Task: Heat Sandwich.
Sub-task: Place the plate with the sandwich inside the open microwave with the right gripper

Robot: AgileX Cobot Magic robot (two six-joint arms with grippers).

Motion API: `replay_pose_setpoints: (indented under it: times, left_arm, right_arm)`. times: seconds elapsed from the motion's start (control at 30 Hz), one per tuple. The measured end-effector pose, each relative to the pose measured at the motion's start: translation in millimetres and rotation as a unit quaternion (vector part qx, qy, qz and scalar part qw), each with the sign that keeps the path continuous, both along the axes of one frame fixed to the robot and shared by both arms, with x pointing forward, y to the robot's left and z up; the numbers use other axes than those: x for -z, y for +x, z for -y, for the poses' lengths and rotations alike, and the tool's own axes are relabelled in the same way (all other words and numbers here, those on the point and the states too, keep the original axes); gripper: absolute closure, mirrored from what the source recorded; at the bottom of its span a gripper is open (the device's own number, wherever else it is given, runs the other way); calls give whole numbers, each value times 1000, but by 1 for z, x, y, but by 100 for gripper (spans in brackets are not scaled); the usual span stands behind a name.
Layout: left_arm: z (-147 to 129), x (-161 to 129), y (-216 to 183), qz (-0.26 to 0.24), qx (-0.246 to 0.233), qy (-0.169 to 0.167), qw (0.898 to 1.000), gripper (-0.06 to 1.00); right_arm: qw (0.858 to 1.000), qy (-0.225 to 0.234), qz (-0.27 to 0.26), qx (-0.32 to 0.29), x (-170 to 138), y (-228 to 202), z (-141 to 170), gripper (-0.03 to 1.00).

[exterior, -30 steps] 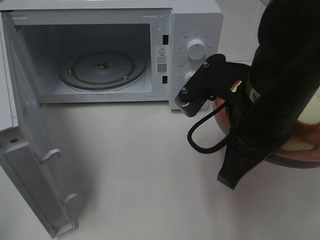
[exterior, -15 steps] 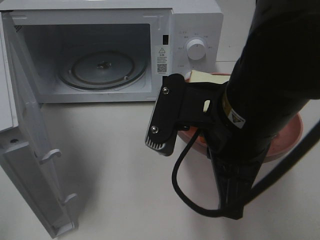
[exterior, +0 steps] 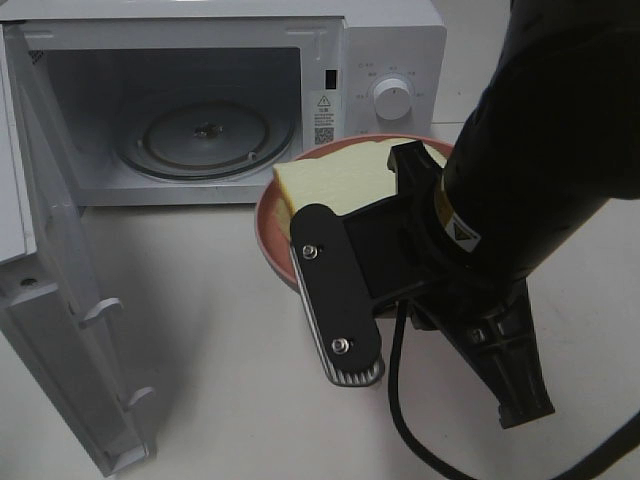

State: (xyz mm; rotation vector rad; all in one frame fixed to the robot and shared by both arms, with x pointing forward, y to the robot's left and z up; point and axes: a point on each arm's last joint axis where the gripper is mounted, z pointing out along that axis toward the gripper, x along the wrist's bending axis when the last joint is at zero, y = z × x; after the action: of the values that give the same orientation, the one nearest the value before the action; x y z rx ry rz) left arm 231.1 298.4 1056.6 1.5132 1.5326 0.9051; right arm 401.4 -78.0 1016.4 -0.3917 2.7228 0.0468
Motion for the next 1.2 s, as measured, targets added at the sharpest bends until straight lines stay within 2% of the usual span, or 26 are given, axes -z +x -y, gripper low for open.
replay_pose_setpoints:
  times: [0.3,0.47,0.63,0.87,1.2]
  left_arm:
    - [0,0,0,0,0,0,1000,27]
    - [0,0,0,0,0,0,1000,27]
    - [0,0,0,0,0,0,1000,27]
    - [0,0,0,0,0,0,1000,27]
    - [0,0,0,0,0,0,1000,27]
  right_arm:
    - [999,-13,-1,-33,16,5,-10,93]
    - [997,30,15,-66,14,7,-20,93]
    - [995,37,11,-87,16,6,-23,93]
    - [996,27,-2,-84,26,11,-28,93]
    - [995,34,10,-90,23,30,-50,93]
